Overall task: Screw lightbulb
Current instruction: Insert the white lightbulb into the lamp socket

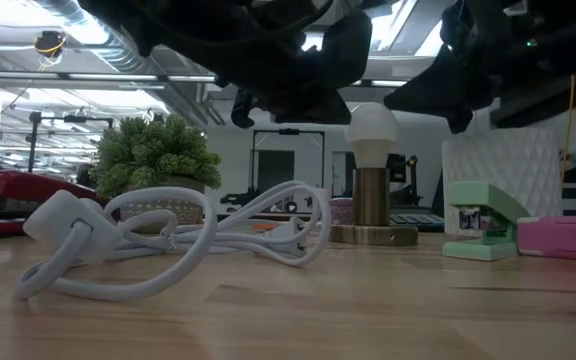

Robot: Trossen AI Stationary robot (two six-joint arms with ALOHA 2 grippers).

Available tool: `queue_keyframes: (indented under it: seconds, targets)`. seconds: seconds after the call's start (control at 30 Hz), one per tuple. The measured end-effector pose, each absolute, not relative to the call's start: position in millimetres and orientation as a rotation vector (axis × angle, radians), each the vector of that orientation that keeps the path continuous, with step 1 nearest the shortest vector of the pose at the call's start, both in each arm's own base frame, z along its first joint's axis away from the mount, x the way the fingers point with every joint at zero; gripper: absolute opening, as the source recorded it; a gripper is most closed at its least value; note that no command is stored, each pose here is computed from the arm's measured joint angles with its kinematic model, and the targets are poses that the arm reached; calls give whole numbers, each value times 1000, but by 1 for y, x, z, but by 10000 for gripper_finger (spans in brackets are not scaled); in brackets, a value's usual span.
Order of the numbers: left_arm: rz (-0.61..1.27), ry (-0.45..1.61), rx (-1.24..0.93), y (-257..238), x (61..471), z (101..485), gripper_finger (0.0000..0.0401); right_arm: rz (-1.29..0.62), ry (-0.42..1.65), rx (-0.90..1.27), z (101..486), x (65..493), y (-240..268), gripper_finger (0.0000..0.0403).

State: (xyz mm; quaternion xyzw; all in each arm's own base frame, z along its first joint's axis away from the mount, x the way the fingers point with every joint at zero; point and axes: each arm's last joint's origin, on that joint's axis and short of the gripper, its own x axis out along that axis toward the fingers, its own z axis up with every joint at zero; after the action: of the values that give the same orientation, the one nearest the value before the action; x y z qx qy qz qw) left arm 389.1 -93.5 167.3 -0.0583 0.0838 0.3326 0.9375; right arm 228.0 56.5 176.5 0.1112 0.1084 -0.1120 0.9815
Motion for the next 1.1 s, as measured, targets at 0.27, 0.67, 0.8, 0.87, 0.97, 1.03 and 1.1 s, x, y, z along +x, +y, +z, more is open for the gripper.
queue_keyframes:
  seconds: [0.27, 0.67, 0.8, 0.87, 0.97, 1.03, 1.1]
  targets:
    - [766, 145, -79, -91, 388, 172, 1, -115, 159, 280, 184, 230, 60, 17]
    - [613, 119, -25, -116, 377, 204, 1, -330, 15, 150, 204, 225, 52, 17]
    - [466, 147, -53, -121, 379, 199, 1, -413, 82, 88, 196, 224, 50, 17]
    - [428, 163, -68, -120, 382, 193, 1, -417, 132, 77, 191, 223, 49, 17]
    - [435, 181, -76, -115, 385, 184, 1, -422, 179, 88, 185, 222, 49, 17]
    - [450, 189, -84, -110, 388, 179, 1, -422, 204, 96, 182, 221, 49, 17]
    - [463, 196, -85, -106, 390, 175, 1, -423, 209, 107, 181, 221, 49, 17]
